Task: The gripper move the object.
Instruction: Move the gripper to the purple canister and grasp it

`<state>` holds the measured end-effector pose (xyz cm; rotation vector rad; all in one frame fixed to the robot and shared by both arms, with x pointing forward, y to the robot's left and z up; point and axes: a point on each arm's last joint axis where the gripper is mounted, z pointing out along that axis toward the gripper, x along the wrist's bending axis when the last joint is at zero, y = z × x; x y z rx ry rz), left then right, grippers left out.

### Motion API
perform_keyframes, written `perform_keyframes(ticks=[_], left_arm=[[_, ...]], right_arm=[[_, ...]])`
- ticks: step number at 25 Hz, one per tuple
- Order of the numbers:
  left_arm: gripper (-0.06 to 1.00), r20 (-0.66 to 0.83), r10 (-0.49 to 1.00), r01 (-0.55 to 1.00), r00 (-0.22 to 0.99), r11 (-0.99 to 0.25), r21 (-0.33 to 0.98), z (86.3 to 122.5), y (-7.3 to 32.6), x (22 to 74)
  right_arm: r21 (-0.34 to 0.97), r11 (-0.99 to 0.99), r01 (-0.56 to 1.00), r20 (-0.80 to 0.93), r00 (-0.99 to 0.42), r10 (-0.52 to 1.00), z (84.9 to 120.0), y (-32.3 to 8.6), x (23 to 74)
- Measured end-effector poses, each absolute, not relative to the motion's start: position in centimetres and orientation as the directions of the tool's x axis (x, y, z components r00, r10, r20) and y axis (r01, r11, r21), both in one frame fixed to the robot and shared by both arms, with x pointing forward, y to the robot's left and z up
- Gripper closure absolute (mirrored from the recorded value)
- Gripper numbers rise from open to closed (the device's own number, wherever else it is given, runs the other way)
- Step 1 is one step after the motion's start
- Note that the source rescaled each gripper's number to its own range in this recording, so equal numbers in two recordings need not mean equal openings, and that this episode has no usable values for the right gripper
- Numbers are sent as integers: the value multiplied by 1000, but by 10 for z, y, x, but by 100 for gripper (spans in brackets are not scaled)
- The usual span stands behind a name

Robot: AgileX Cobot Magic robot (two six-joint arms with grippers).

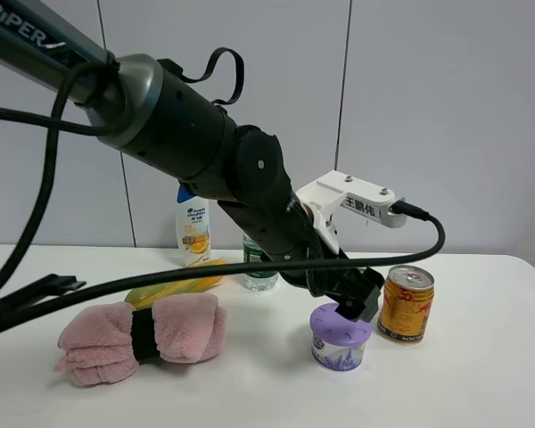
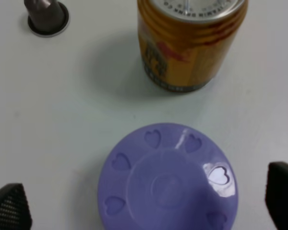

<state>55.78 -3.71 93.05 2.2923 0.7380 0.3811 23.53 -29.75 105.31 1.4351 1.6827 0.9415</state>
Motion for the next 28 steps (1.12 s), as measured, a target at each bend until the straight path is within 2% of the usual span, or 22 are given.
perform_keyframes(ticks=[11,20,28], left_arm=[[-6,60,578,400,814,-632,664,908,-49,550],[-6,72,586,378,807,-606,700,906,-52,554],[-6,70,586,394,807,-623,676,881,-54,556]], right_arm=[[879,113,464,-64,-120,991,1053,-298,235],[879,113,464,-64,-120,991,1053,-298,235],[879,113,464,-64,-120,991,1053,-298,235]])
